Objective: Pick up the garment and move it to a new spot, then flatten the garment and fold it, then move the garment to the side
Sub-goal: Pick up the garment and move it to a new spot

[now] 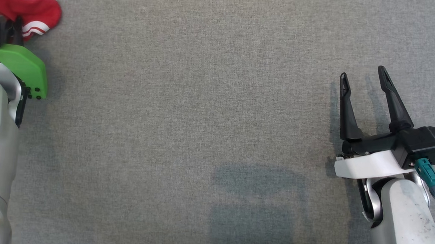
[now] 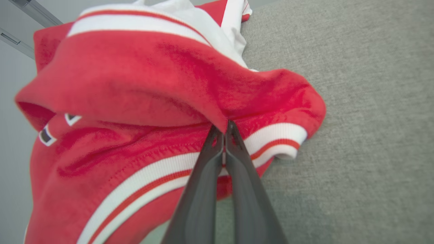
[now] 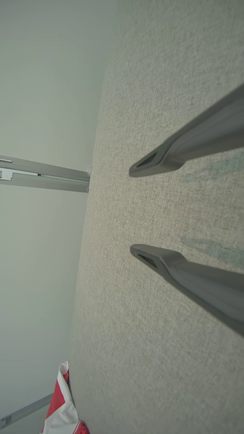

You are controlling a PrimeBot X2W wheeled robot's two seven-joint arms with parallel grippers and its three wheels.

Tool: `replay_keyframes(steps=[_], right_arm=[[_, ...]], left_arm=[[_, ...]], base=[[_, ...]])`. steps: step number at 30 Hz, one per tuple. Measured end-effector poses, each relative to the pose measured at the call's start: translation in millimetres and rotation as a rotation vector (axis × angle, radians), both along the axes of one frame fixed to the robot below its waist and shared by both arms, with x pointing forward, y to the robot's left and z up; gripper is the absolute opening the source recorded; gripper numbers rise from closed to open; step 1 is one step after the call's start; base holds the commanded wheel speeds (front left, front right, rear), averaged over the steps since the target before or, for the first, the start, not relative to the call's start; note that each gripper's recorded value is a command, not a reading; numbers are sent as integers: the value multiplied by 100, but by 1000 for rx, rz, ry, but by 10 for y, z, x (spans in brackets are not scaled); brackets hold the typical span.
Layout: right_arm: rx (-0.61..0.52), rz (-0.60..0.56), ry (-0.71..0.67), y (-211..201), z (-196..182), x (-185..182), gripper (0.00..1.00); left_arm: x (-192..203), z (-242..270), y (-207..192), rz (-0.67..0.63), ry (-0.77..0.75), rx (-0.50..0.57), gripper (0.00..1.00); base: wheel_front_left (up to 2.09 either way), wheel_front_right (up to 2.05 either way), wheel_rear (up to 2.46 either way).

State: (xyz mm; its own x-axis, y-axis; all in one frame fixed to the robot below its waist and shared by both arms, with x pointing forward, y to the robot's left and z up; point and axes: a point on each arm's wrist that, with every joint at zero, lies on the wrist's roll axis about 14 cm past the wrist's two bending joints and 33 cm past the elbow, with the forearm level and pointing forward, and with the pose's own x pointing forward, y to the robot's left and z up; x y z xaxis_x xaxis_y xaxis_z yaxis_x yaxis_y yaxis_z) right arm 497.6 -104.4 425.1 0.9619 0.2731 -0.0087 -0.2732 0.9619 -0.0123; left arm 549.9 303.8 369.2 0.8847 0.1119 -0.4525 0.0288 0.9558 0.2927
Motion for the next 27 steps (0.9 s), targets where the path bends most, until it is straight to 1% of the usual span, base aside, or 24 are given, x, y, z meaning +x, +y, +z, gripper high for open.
replay_keyframes(steps=[7, 12, 17, 22, 27], right_arm=[[29, 4, -34, 31, 223, -53, 100], [52, -15, -54, -33, 395, -150, 100], [65, -56, -73, -179, 560, -294, 100], [79, -118, -103, -405, 746, -461, 100], [88, -167, -141, -590, 936, -638, 100]], left_arm=[[1, 412, 71, -29, -78, 37, 0], [118, 983, -15, -97, -207, 80, 0], [152, 1574, -158, -171, -338, 121, 0], [135, 2122, -493, -281, -464, 161, 0], [62, 2634, -1070, -432, -596, 157, 0]], base=[[0, 0, 0], [0, 0, 0], [0, 0, 0], [0, 0, 0], [0, 0, 0]])
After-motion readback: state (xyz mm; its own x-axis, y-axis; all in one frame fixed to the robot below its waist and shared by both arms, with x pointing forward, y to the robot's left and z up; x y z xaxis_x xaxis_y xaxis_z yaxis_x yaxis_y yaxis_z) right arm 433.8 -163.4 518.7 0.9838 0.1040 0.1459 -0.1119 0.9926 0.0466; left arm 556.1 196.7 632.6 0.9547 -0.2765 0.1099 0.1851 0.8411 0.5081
